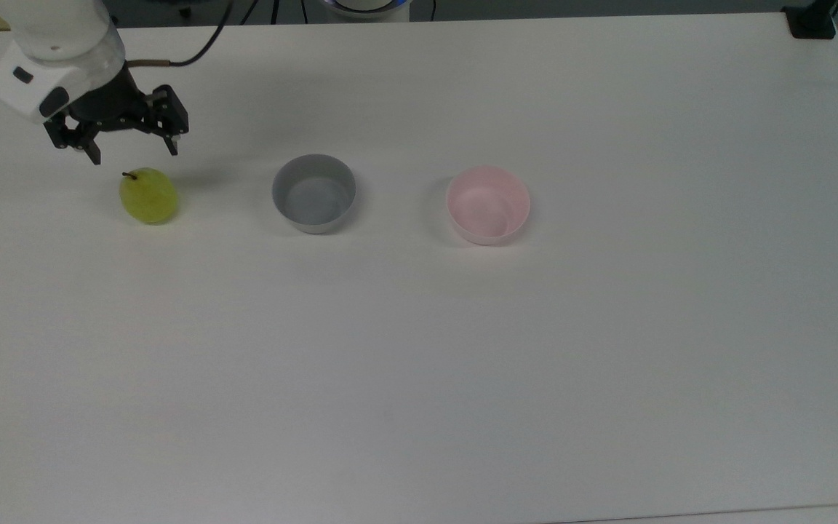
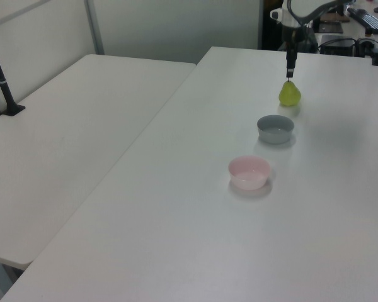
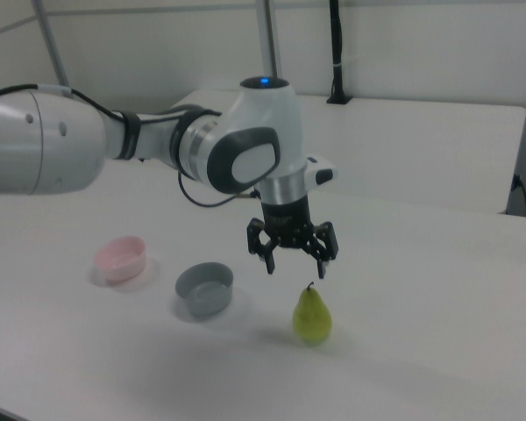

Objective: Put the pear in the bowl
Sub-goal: 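Move the open gripper over the yellow-green pear and lower it, then close the gripper around the pear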

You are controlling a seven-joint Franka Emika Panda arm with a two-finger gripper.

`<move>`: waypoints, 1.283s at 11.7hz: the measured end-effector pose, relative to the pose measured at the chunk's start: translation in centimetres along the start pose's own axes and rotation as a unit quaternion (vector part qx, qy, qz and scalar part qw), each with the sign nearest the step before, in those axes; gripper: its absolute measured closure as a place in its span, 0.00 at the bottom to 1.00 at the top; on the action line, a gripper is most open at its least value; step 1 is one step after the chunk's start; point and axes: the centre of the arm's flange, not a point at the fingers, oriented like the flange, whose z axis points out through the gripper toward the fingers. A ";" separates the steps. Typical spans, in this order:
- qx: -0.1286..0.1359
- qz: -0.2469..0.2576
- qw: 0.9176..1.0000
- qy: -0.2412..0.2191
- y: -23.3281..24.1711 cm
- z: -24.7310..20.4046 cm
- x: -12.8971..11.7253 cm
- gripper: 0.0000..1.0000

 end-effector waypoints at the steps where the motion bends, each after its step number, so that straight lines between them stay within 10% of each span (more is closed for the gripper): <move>1: -0.008 -0.004 1.000 -0.006 0.0 1.6 -0.2 0.00; 11: -0.018 0.015 0.999 -0.024 1.7 7.8 -1.2 0.00; 15: -0.020 0.013 0.999 -0.022 1.5 9.1 -0.7 0.26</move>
